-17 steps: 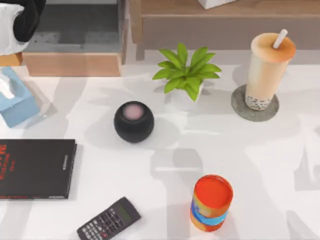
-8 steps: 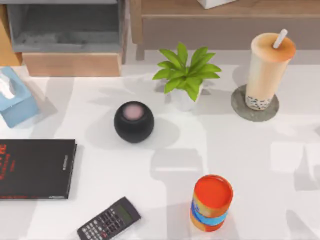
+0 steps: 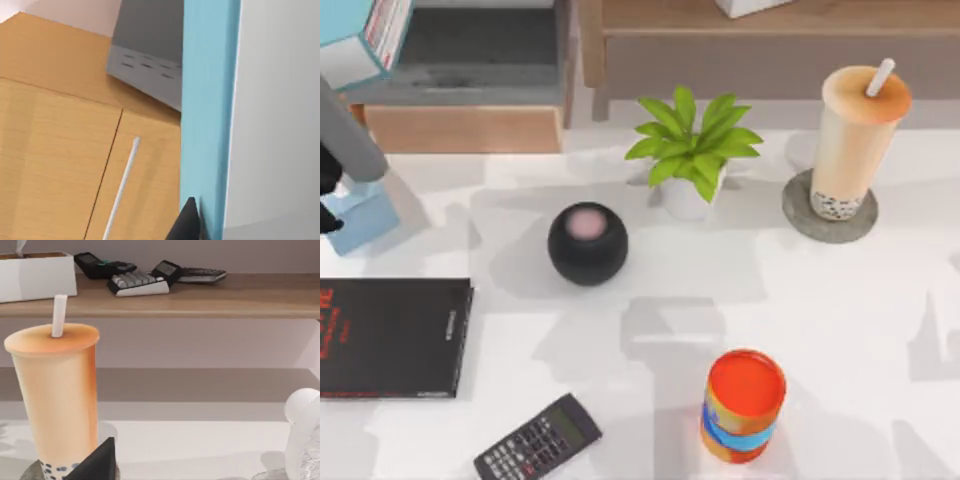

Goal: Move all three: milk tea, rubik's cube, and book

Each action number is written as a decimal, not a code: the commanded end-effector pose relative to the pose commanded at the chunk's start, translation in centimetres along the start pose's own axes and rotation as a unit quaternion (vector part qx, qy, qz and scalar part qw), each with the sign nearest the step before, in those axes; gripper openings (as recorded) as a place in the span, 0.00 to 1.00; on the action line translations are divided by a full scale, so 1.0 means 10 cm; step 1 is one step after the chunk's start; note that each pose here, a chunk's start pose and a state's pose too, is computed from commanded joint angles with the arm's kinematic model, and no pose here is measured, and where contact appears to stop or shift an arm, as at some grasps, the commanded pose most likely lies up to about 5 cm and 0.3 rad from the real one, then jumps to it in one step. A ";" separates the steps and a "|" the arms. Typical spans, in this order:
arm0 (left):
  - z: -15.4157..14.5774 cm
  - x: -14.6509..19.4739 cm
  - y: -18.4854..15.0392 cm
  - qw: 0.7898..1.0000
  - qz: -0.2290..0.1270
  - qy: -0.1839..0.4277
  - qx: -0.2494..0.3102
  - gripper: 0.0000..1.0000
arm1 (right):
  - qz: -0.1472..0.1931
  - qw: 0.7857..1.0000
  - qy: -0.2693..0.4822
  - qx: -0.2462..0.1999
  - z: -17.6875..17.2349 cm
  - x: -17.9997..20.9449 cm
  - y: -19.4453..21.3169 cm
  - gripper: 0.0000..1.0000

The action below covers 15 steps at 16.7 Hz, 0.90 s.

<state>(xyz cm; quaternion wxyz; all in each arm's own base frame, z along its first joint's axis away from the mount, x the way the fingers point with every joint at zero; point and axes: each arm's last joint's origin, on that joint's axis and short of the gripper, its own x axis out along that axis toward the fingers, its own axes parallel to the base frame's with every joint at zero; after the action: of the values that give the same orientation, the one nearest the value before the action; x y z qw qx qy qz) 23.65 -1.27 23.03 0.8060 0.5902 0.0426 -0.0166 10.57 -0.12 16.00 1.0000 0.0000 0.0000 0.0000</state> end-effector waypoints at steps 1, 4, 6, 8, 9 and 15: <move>-0.08 -0.11 -0.19 0.999 -0.022 0.007 0.027 0.00 | 0.000 1.000 0.000 0.000 0.00 0.00 0.00 1.00; -0.29 -0.43 -0.75 0.991 -0.092 0.018 0.092 0.00 | 0.000 1.000 0.000 0.000 0.00 0.00 0.00 1.00; -0.40 -0.62 -1.06 0.982 -0.139 0.017 0.126 0.00 | 0.000 1.000 0.000 0.000 0.00 0.00 0.00 1.00; -0.47 -0.76 -1.29 0.972 -0.184 0.012 0.147 0.00 | 0.000 1.000 0.000 0.000 0.00 0.00 0.00 1.00; -0.49 -0.81 -1.37 0.968 -0.201 0.009 0.152 0.00 | 0.000 1.000 0.000 0.000 0.00 0.00 0.00 1.00; -0.49 -0.81 -1.38 0.967 -0.203 0.006 0.157 0.00 | 0.000 1.000 0.000 0.000 0.00 0.00 0.00 1.00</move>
<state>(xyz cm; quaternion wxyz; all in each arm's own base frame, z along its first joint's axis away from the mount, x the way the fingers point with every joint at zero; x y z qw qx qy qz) 14.26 -0.97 9.19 0.6830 0.6881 0.1632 -0.1827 10.57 -0.12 16.00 1.0000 0.0000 0.0000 0.0000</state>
